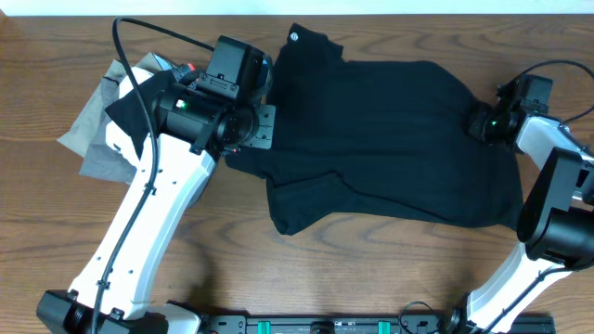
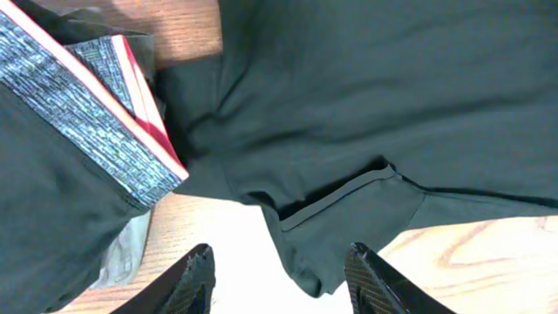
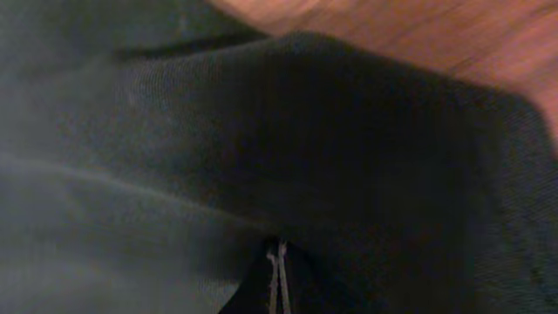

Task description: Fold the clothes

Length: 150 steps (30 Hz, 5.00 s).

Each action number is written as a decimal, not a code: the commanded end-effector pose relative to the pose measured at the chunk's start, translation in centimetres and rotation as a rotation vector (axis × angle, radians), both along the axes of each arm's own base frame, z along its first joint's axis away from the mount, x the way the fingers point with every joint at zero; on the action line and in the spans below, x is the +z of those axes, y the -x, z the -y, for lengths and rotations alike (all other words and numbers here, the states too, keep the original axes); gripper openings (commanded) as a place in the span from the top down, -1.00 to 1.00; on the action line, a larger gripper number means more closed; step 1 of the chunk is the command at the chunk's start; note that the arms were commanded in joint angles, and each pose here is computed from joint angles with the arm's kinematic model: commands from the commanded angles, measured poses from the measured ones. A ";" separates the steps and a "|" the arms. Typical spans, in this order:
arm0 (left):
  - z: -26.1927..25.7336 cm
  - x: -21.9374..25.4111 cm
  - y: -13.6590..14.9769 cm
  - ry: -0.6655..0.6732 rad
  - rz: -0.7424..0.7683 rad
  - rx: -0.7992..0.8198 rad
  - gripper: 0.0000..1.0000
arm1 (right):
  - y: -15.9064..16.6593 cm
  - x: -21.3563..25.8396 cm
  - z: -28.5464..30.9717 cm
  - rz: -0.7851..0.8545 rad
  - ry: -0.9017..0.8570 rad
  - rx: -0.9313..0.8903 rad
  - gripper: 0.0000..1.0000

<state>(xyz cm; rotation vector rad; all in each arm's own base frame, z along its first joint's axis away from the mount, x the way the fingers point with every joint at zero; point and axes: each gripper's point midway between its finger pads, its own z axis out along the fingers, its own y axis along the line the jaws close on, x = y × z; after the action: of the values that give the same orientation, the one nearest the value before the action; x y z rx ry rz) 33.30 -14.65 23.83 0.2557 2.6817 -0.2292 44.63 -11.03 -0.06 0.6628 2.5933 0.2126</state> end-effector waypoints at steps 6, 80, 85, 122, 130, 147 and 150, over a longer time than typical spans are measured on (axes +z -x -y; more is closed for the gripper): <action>0.9 0.7 0.5 0.002 0.017 -0.067 -0.12 | 1.9 0.1 9.4 -0.080 0.219 -0.215 0.97; 3.8 -19.7 15.3 -0.236 -0.809 -0.444 0.71 | 5.5 3.0 4.0 0.016 0.041 -0.174 0.69; 3.8 -19.8 15.1 -0.241 -0.797 -0.445 0.71 | 4.6 8.3 2.5 0.078 -0.101 -0.078 0.14; 10.1 -6.6 6.8 0.025 -0.223 -0.442 0.66 | -2.0 0.3 -1.1 0.160 -0.217 0.184 0.68; 10.2 -6.5 6.5 0.029 -0.211 -0.441 0.58 | 0.6 4.8 -2.2 0.113 -0.238 0.186 0.97; 10.7 -6.2 5.8 0.046 -0.175 -0.444 0.52 | 7.6 5.6 -14.1 -0.188 -0.261 0.384 0.73; 10.7 -6.2 5.8 0.046 -0.175 -0.444 0.50 | 7.5 5.0 -13.8 -0.209 -0.159 0.380 0.70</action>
<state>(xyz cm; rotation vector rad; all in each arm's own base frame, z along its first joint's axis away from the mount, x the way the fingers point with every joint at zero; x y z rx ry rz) 27.20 -25.31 16.99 0.8695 2.7685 -0.4647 37.25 3.51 5.82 0.2404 2.8767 0.6464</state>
